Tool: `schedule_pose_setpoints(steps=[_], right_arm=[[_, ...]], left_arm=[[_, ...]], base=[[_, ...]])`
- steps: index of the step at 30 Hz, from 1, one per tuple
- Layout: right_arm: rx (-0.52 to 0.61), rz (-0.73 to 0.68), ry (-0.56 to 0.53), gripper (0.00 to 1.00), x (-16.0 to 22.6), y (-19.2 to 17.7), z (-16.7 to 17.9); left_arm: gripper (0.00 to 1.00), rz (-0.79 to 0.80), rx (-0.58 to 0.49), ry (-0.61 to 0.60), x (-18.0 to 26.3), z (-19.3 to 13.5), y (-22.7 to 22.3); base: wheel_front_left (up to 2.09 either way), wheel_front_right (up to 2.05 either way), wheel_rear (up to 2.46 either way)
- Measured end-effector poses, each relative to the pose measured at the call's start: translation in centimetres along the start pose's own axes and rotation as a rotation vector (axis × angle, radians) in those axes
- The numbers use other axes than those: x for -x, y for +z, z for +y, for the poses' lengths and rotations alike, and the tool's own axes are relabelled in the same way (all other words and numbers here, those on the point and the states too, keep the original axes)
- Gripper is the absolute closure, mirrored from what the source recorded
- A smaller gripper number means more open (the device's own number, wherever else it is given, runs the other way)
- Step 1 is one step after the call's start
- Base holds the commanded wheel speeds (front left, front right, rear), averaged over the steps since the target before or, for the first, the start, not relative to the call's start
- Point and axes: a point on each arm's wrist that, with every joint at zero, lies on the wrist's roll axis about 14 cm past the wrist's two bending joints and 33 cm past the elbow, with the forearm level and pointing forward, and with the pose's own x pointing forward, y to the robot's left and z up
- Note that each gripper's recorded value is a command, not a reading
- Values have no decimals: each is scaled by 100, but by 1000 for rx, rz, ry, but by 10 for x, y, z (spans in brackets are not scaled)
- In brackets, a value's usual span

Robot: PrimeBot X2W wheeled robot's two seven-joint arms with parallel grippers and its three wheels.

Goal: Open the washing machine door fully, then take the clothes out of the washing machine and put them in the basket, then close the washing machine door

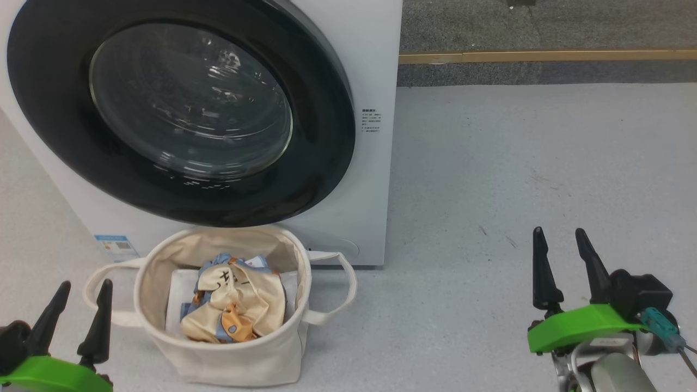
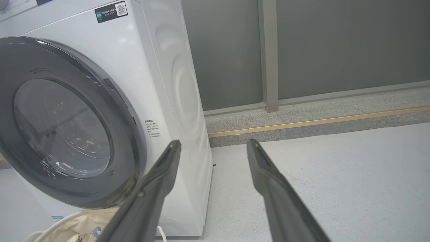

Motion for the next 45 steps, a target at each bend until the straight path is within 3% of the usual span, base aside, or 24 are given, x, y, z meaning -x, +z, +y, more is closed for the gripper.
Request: schedule_pose_setpoints(steps=[45], right_arm=[[-1,-11,14,0,3,4,5]], left_arm=[[0,-32,-6,4,7,1,13]], base=[[0,0,0]])
